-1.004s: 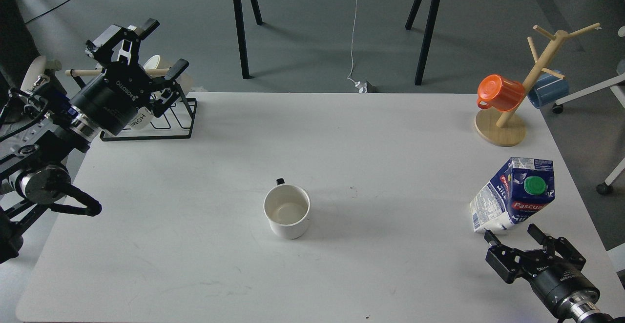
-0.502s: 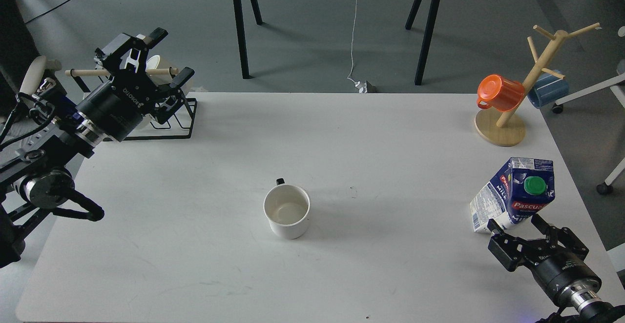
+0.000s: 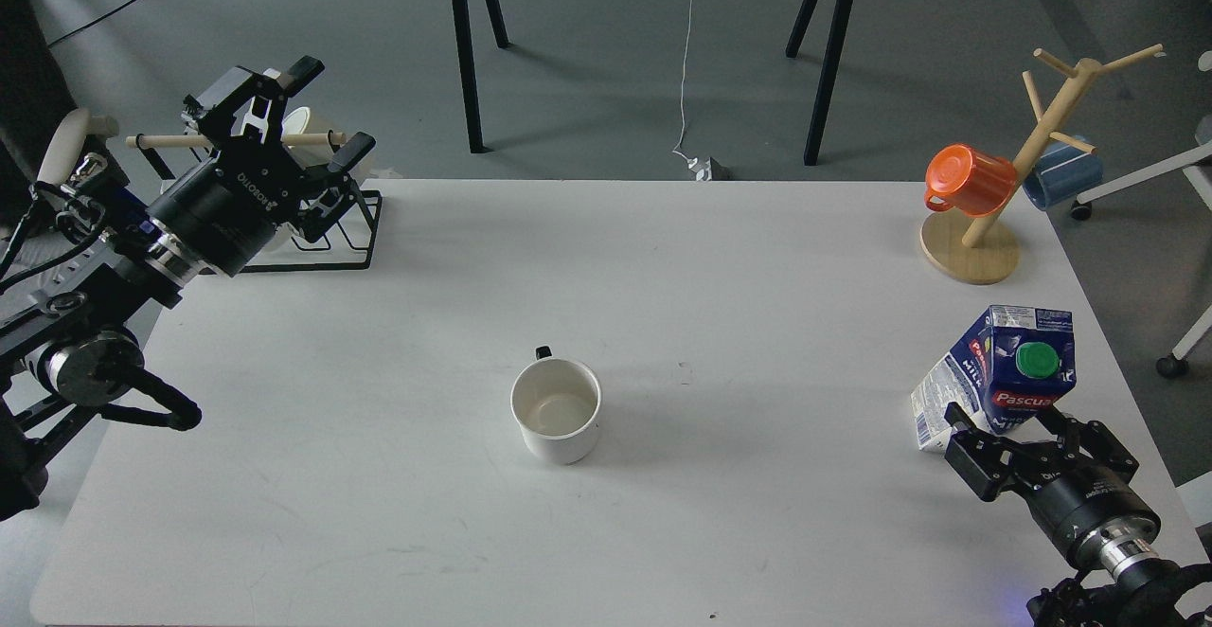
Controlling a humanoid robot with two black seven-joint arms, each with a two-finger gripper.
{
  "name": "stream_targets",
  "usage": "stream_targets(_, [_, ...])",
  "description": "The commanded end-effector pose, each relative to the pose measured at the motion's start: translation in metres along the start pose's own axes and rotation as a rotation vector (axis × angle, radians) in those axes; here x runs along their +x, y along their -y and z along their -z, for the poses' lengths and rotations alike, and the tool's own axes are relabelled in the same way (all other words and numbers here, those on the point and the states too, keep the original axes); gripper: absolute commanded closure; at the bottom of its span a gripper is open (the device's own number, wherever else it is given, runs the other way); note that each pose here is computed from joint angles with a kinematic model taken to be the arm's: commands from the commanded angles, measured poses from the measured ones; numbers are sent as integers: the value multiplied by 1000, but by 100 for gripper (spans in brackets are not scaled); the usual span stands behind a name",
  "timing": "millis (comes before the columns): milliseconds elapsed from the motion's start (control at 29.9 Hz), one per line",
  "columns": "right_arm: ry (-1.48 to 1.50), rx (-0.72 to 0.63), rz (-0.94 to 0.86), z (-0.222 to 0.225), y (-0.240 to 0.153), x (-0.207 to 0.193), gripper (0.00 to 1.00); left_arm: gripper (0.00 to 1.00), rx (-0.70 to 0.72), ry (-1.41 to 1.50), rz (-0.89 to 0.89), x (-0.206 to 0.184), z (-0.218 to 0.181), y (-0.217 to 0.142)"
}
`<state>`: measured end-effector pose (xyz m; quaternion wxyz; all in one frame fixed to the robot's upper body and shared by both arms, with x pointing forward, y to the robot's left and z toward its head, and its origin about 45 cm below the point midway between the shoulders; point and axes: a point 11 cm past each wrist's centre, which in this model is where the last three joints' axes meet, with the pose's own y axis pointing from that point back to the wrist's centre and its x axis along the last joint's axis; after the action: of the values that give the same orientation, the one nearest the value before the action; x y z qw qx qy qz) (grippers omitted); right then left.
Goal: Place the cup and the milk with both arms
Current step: 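Grasp the milk carton with the right gripper and lift it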
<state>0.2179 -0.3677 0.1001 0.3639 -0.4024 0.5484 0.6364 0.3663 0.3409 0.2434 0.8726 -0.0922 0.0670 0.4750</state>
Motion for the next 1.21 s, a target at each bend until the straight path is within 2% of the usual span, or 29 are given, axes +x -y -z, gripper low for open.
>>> stream_targets(0, [7, 13, 0, 1, 4, 2, 3, 13, 2, 2, -5, 2, 0, -1])
stream_targets(234, [19, 13, -12, -3, 9, 5, 8, 13, 7, -1, -14, 3, 4, -2])
stream_targets(435, [14, 3, -12, -6, 12, 3, 22, 13, 13, 2, -26, 7, 6, -4])
stream_targets(469, [13, 2, -11, -6, 12, 3, 26, 13, 13, 2, -26, 7, 6, -4])
stream_targets(569, [12, 2, 0, -6, 12, 2, 52, 13, 16, 4, -31, 9, 7, -5])
stream_targets(703, [-11, -11, 19, -9, 12, -3, 67, 13, 18, 4, -36, 10, 7, -5])
stream_targets(937, [16, -87, 122, -41, 13, -33, 69, 13, 25, 4, -47, 13, 10, -8])
stream_targets(1172, [5, -98, 126, -72, 18, -42, 69, 13, 27, -1, -37, 8, 15, -5])
